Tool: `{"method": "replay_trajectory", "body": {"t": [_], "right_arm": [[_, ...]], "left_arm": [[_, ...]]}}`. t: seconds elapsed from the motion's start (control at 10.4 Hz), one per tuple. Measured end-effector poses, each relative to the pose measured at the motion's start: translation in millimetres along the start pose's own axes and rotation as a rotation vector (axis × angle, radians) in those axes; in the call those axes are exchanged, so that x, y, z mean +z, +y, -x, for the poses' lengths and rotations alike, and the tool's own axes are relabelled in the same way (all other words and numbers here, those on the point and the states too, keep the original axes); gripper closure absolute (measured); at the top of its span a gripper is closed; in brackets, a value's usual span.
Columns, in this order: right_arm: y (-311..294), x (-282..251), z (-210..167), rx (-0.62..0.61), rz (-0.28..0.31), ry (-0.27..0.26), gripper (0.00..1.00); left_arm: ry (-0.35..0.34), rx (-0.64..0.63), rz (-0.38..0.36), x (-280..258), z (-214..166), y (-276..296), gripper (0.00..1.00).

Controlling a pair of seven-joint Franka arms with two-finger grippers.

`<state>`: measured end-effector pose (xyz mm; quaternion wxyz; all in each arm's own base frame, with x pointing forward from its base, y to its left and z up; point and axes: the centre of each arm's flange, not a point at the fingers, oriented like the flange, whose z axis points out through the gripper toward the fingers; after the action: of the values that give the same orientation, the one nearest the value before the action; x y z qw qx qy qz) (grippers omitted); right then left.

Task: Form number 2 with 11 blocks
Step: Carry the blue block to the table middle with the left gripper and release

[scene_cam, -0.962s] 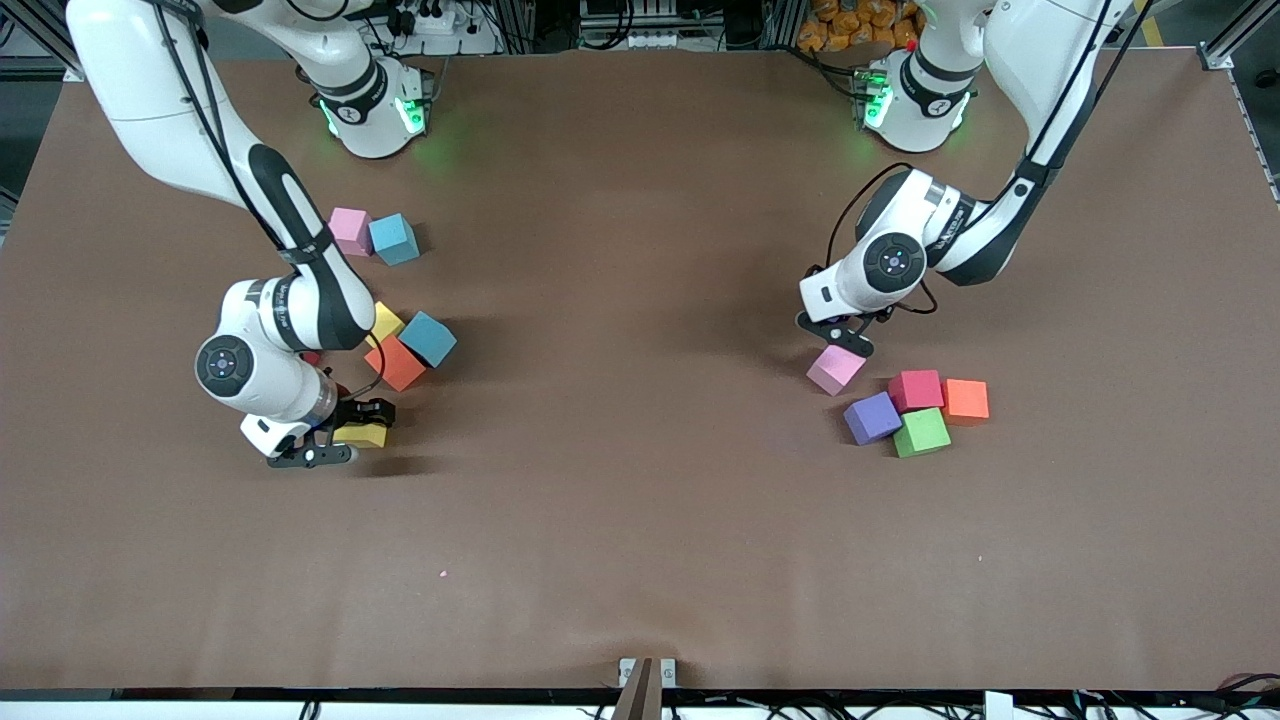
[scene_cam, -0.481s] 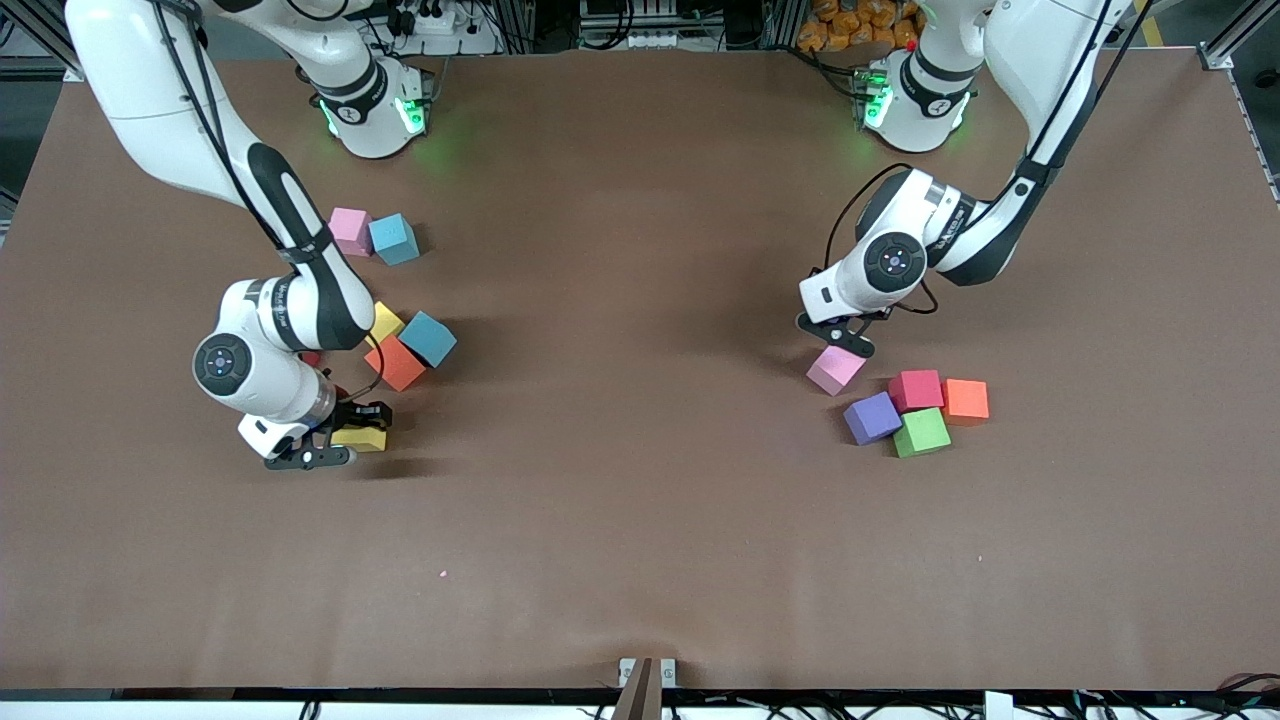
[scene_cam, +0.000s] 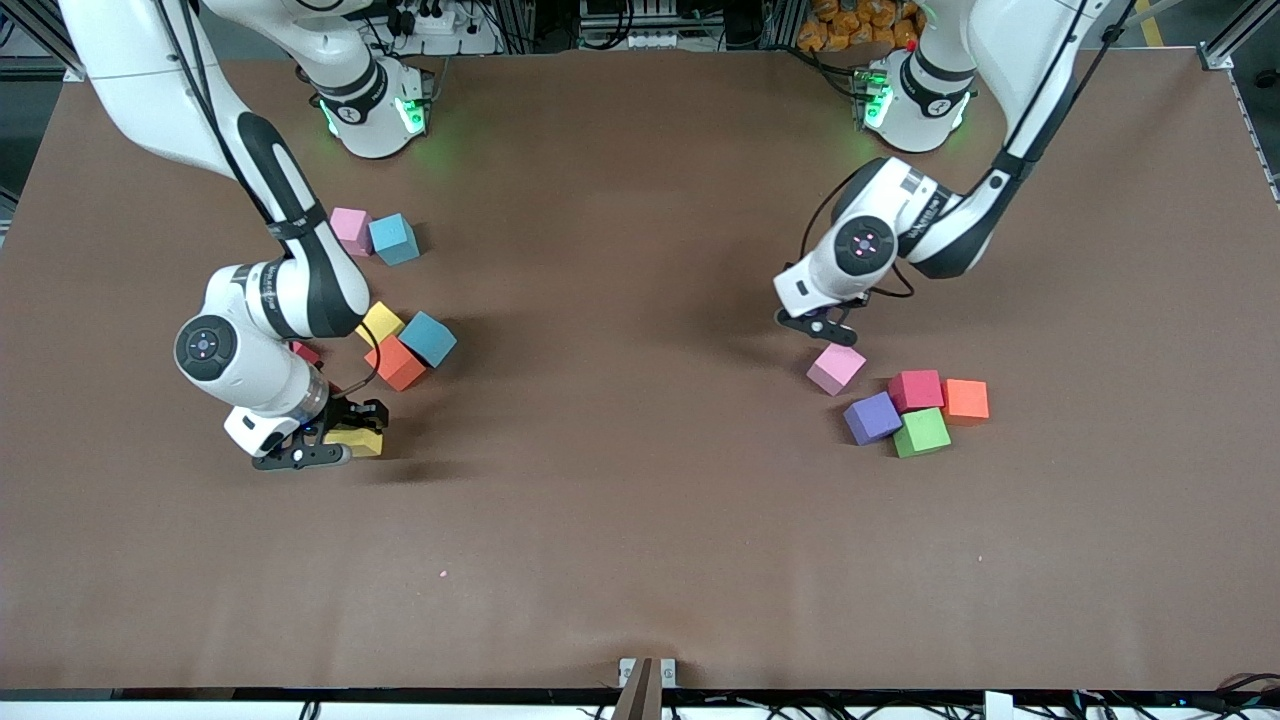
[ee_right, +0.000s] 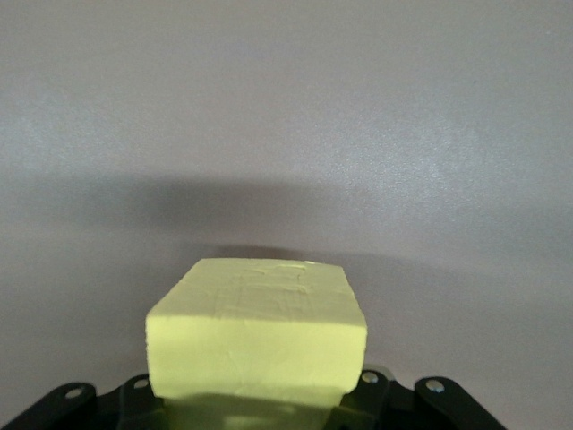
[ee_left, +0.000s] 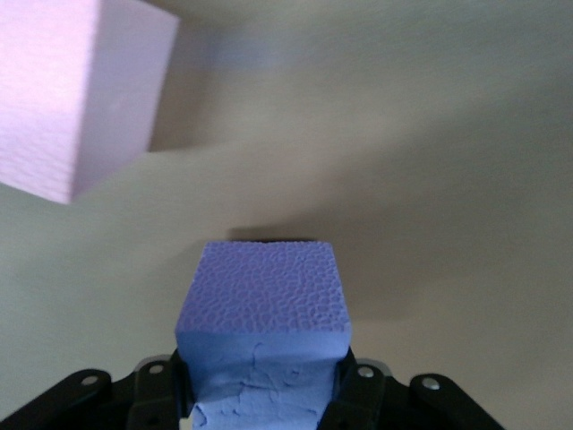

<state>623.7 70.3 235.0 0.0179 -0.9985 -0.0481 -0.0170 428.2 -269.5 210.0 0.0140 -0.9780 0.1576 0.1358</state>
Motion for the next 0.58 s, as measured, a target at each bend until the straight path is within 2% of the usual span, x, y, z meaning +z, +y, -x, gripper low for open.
{"method": "replay_trajectory", "body": {"t": [0.29,0.58], "right_arm": [[-10,-12,4,-0.018,-0.002,-0.035,0.41],[-15,-47,10,-0.048,-0.006,-0.069,0.41]], "left_arm": [[0.013,-0.059,0.056,-17,7,51,0.44],[-0.005,-0.106,0.091,-20,21,96,0.44]]}}
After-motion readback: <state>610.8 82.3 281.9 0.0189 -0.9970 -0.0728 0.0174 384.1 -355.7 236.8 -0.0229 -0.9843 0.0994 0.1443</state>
